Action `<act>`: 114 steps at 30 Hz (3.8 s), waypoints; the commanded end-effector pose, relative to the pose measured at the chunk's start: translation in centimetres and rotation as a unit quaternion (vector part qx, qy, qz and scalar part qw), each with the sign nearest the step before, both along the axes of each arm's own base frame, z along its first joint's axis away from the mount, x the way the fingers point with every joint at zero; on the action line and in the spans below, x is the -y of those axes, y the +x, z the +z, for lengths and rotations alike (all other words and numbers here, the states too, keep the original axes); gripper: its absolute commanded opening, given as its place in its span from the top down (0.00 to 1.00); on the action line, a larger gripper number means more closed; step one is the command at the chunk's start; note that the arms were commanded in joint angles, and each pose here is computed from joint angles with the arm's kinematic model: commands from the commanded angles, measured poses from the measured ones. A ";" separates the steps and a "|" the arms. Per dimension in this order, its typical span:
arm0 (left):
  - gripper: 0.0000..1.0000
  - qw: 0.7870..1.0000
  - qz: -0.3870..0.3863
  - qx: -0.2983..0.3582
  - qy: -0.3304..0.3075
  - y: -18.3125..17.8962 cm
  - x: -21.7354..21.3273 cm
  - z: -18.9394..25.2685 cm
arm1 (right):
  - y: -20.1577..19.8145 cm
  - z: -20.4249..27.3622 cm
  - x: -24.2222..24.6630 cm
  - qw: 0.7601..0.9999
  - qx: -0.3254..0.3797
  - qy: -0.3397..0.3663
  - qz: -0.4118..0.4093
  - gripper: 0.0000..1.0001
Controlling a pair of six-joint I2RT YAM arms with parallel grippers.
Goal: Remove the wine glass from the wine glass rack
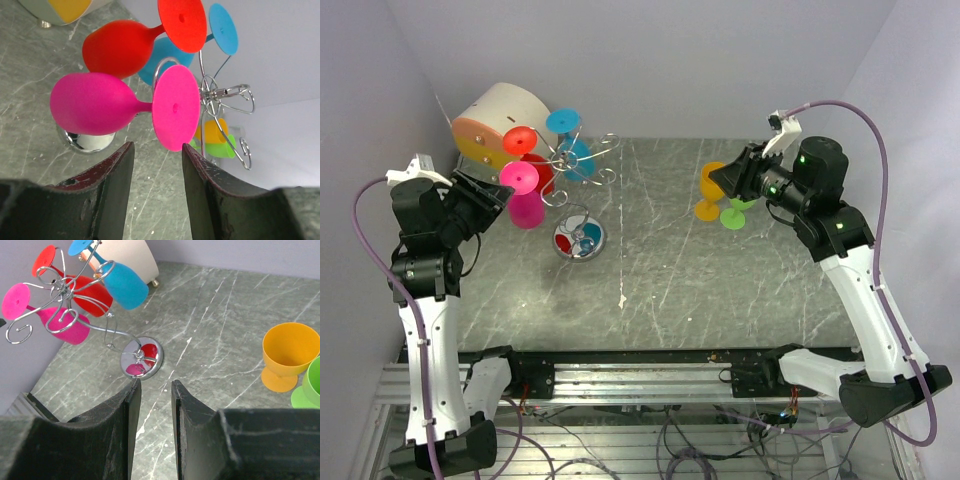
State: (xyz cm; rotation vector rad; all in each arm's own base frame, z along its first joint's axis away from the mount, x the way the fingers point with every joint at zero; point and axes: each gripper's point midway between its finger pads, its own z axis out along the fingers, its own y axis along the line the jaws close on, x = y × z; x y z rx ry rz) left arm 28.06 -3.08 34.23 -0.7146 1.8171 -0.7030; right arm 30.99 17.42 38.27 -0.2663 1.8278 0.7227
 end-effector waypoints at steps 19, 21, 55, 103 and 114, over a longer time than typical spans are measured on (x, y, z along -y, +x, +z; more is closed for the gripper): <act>0.60 0.995 -0.035 0.072 -0.055 3.2 1.0 1.8 | 0.0 0.2 -0.3 1.000 0.015 0.002 0.009 0.70; 0.63 0.995 -0.036 0.074 -0.054 3.0 1.1 2.2 | 0.0 0.3 -0.2 1.000 0.014 0.003 0.007 0.70; 0.93 0.992 0.010 0.085 -0.094 1.8 0.4 4.5 | -0.3 0.9 0.3 0.999 0.035 0.014 -0.009 0.70; 0.93 0.983 -0.060 0.088 -0.152 3.4 2.5 6.1 | 0.3 0.2 -0.1 0.999 0.030 0.019 -0.005 0.71; 0.93 0.978 -0.096 0.060 -0.177 0.8 4.3 5.6 | 0.0 0.1 0.1 0.999 0.030 0.016 -0.007 0.71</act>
